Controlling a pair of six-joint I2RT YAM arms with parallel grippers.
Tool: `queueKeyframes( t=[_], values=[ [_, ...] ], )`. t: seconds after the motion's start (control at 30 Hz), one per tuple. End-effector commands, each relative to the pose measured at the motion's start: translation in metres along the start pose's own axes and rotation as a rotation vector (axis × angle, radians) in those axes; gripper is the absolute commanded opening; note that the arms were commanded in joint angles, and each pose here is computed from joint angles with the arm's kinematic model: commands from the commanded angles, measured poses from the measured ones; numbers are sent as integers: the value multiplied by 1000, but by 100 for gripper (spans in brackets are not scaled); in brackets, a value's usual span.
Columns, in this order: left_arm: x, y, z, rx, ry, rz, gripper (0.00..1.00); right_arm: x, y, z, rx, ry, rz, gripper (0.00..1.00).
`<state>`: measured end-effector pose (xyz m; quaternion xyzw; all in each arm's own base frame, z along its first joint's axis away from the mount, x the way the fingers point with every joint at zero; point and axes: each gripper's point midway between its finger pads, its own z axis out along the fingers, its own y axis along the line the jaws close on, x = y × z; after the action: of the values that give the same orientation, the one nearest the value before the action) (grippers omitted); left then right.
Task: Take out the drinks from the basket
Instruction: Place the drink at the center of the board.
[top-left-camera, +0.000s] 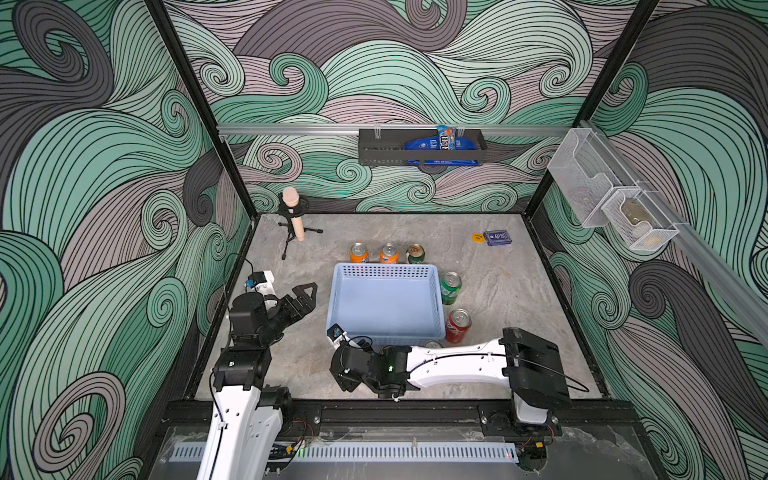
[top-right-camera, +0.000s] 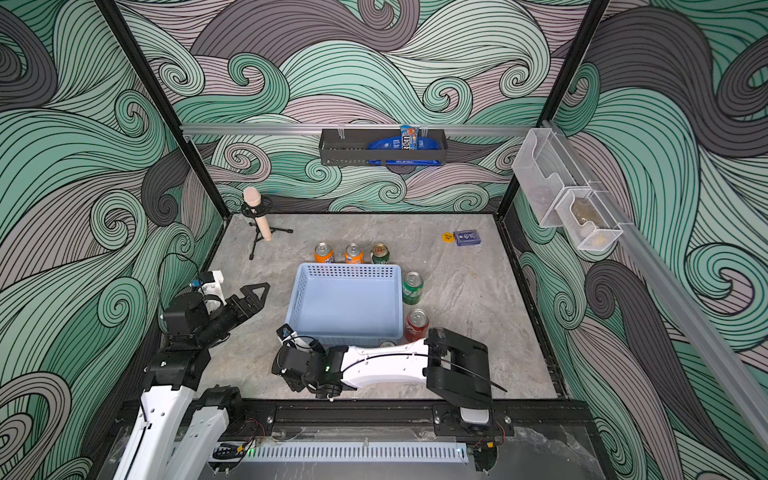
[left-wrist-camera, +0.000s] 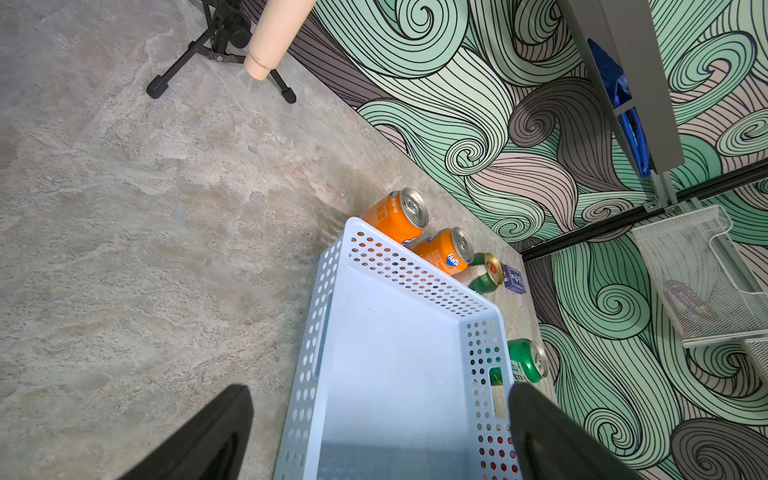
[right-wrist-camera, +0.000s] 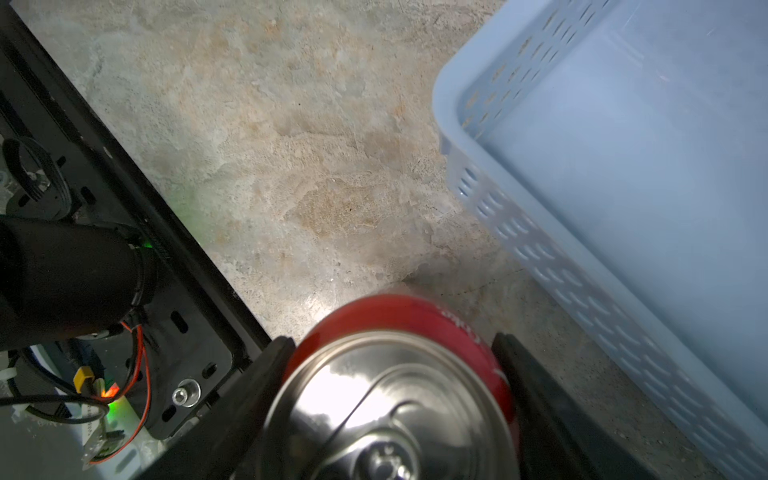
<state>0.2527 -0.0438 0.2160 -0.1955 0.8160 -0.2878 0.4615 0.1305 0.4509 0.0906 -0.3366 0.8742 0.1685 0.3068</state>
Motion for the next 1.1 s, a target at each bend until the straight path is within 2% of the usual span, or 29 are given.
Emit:
queueKeyframes(
  t=[0.0,0.3,0.5,0.73,0.9,1.07],
  values=[
    [-14,-8,-5,10,-47,38,99,-10,9,3,-17,-33,24,64],
    [-19,-5,-8,-17,-80,38,99,-16,12,-3,-23,-51,18,87],
    [-29,0,-10,-57,-123,21,99,-36,11,-21,-24,-110,6,99],
    [-58,-4,-21,-84,-256,45,99,-93,-2,-73,11,-284,-10,100],
    [-81,-4,-24,-125,-339,87,99,-127,-44,-115,99,-404,30,100],
    [-97,3,-8,-162,-385,114,99,-144,-137,-164,237,-513,164,100]
  ],
)
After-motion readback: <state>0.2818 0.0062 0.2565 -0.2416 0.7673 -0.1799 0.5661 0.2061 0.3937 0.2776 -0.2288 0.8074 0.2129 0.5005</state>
